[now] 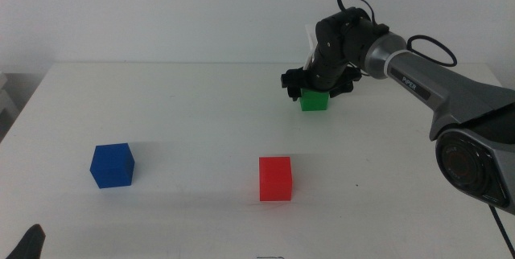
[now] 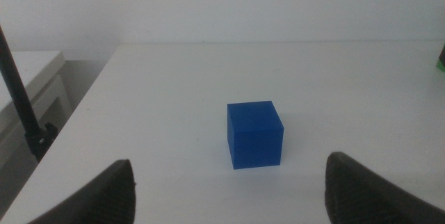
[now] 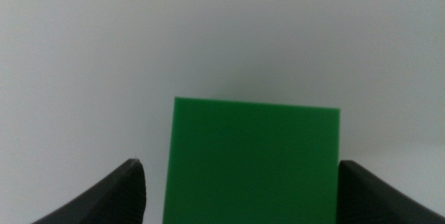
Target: Stack red cubes first, then green, then blue cubes in a specific spot.
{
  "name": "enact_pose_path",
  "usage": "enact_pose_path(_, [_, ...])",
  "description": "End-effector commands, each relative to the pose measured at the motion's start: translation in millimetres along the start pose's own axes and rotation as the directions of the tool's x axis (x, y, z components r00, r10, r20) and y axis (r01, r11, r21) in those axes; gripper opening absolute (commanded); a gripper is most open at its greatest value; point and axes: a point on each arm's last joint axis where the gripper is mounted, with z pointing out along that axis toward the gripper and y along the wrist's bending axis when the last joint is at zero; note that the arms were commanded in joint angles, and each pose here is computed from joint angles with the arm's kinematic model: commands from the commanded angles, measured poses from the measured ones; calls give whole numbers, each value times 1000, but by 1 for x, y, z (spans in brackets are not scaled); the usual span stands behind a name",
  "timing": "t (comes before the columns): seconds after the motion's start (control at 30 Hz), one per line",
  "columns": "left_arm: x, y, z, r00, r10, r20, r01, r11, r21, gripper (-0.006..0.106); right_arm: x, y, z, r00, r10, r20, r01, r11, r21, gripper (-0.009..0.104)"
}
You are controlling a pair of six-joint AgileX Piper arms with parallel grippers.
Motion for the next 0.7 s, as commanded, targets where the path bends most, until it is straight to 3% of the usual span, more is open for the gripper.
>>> enact_pose_path(0.0, [-9, 0, -2, 995, -23, 100, 22, 1000, 7, 94, -27, -5, -44, 990, -4, 139, 7, 1000, -21, 82])
enact_pose_path(0.13, [-9, 0, -2, 995, -23, 100, 22, 1000, 7, 94, -27, -5, -44, 990, -4, 140, 7, 1000, -21, 82])
enact_pose_path(0.17, [-9, 0, -2, 995, -23, 100, 22, 1000, 7, 94, -27, -6, -44, 990, 0, 142, 2, 1000, -18, 56])
enact_pose_path(0.43, [-9, 0, -2, 995, -23, 100, 22, 1000, 7, 94, -29, -11, -46, 988, 11, 152, -10, 1000, -3, 10])
enact_pose_path(0.47, [-9, 0, -2, 995, -23, 100, 22, 1000, 7, 94, -30, -11, -52, 988, 13, 153, -13, 1000, -4, -1])
enact_pose_path(0.67, [-9, 0, -2, 995, -23, 100, 22, 1000, 7, 94, -31, -9, -90, 984, 33, 177, -27, 999, -39, -1])
